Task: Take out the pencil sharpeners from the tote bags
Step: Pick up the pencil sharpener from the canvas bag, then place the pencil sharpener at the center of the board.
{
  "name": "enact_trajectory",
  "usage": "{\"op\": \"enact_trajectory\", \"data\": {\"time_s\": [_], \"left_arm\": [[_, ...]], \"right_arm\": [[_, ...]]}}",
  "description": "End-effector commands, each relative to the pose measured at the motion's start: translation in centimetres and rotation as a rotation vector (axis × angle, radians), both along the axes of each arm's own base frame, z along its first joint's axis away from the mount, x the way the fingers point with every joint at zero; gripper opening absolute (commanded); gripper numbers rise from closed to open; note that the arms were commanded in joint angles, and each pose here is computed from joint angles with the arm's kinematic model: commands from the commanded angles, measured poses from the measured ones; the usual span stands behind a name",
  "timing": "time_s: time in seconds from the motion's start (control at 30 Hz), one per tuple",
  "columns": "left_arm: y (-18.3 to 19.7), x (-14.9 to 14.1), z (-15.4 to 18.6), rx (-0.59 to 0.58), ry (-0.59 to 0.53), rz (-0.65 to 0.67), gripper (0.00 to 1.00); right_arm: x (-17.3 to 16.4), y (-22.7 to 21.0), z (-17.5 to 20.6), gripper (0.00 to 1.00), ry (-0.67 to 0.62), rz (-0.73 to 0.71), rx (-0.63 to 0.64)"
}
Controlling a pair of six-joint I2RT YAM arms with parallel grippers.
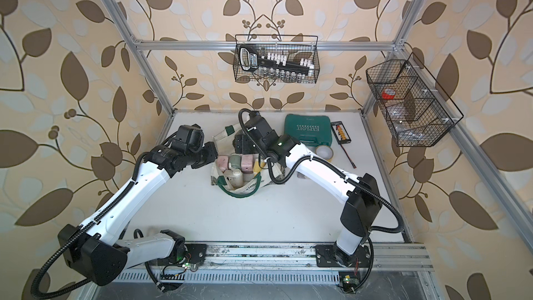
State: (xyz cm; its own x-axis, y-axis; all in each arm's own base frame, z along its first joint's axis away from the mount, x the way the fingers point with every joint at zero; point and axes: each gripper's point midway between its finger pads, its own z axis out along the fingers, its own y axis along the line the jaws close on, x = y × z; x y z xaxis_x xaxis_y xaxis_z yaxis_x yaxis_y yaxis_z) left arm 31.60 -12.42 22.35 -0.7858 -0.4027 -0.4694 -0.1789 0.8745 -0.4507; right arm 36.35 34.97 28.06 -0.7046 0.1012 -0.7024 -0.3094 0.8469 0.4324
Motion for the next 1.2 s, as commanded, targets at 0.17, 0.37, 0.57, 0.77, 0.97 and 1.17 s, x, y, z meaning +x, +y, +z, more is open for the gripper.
{"op": "enact_trajectory", "data": {"time_s": [0.17,0.37,0.57,0.77,0.97,1.17], "left_arm": [[-0.8,0.8,1.8,-0.004,-0.043,-0.032,0.0],[-0.8,1.1,1.6,0.003,-0.042,-0.031,0.0],[-0.9,1.3,1.8,-0.002,-0.047,-0.029,0.0],[-1.0,1.4,2.3,-0.004,-0.057,-0.036,0.0],[-1.0,1.2,2.4,0.001,-0.058,-0.053,0.0],[-1.1,1.0,2.5,-0.005,-0.066,-0.062,0.0]], "right_arm": [[0.6,-2.7,6.1,0.72,-0.117,-0.034,0.068],[0.2,-9.0,8.8,0.72,-0.173,-0.146,0.083],[-0.2,-16.6,7.9,0.72,-0.16,-0.288,0.066],[-0.7,-24.3,2.1,0.72,-0.063,-0.452,0.006],[-2.7,-30.6,-6.5,0.72,0.086,-0.62,-0.108],[-4.8,-34.8,-12.5,0.71,0.171,-0.768,-0.238]]}}
